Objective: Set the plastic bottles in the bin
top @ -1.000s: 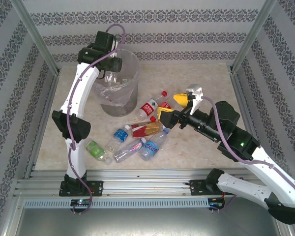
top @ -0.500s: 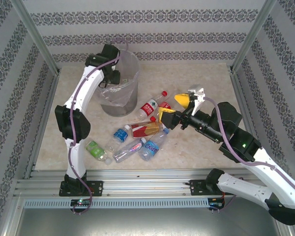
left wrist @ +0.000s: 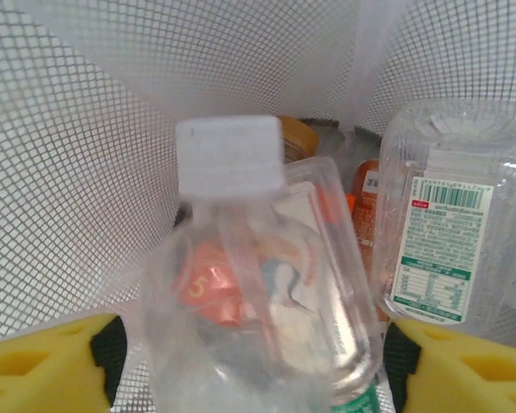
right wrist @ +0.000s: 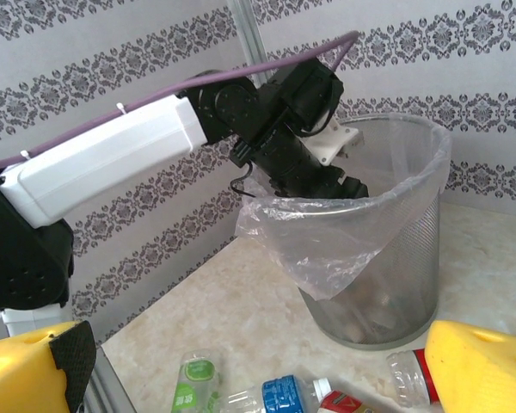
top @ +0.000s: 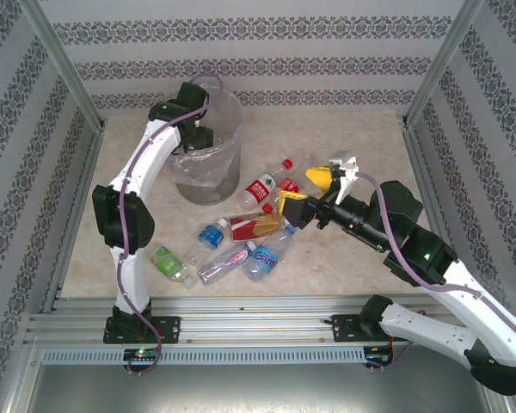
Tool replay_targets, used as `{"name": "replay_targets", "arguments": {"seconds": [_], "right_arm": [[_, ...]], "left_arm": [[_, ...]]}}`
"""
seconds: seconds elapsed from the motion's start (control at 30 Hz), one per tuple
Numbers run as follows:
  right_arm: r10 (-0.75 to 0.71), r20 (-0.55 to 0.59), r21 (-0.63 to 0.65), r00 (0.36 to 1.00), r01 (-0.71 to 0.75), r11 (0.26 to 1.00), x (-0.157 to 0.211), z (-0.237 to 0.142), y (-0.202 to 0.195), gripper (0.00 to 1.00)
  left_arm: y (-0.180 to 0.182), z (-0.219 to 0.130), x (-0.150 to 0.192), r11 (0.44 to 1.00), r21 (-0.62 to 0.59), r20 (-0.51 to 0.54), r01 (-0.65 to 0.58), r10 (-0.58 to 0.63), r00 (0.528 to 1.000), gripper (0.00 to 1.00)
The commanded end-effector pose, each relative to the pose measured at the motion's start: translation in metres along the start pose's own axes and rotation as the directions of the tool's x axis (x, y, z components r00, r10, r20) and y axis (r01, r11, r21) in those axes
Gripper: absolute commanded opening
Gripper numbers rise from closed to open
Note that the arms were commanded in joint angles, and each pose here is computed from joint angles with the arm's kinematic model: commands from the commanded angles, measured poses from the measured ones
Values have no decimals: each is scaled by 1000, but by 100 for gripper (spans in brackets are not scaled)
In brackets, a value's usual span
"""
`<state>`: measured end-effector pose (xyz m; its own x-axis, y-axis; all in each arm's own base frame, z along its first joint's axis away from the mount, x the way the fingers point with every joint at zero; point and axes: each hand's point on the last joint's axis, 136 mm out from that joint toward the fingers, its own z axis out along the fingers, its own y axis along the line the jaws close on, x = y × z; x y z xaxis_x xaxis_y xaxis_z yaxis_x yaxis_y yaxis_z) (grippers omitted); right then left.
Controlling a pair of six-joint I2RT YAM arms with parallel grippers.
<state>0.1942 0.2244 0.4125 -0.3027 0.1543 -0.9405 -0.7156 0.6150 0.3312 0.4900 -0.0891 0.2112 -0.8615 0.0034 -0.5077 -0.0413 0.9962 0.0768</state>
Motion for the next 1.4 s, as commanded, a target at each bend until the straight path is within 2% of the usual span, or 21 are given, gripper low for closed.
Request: {"name": "replay_targets", "arguments": {"seconds": [0.0, 0.23, 0.5, 0.83, 0.97, 1.07, 1.13, 1.2, 1.3, 1.37], "right_arm": [[7, -3, -5, 1000, -7, 1000, 3, 0, 2, 98], [15, -12, 1, 1000, -15, 1000, 8, 1, -1, 98], [24, -27, 6, 999, -24, 1000, 14, 2, -3, 98], [55, -62, 52, 997, -52, 997, 30, 1, -13, 98], [65, -69, 56, 995, -61, 997, 34, 1, -15, 98], [72, -83, 60, 994, -67, 996, 39, 0, -16, 98], [84, -90, 74, 992, -77, 994, 41, 0, -18, 98], [100, -104, 105, 990, -89, 991, 47, 0, -24, 98], [131, -122, 156, 984, -112, 981, 53, -1, -32, 98], [159, -131, 176, 979, -135, 975, 58, 0, -36, 97]], "left_arm": [[13, -34, -16, 999, 2, 72, 44, -44, 996, 84], [15, -64, -23, 998, 32, 115, 55, -59, 992, 92], [13, -98, -28, 992, 103, 182, 71, -90, 979, 92], [-6, -174, -37, 944, 331, 373, 2, -132, 918, 100], [-17, -198, -29, 912, 406, 393, -59, -115, 912, 100], [-31, -212, -13, 864, 482, 403, -144, -73, 912, 100], [-43, -223, 1, 811, 543, 421, -217, -39, 906, 100], [-60, -238, 20, 714, 628, 447, -310, -5, 895, 100], [-85, -263, 50, 528, 749, 474, -400, -4, 881, 100], [-93, -273, 64, 461, 780, 486, -423, -20, 873, 100]]}}
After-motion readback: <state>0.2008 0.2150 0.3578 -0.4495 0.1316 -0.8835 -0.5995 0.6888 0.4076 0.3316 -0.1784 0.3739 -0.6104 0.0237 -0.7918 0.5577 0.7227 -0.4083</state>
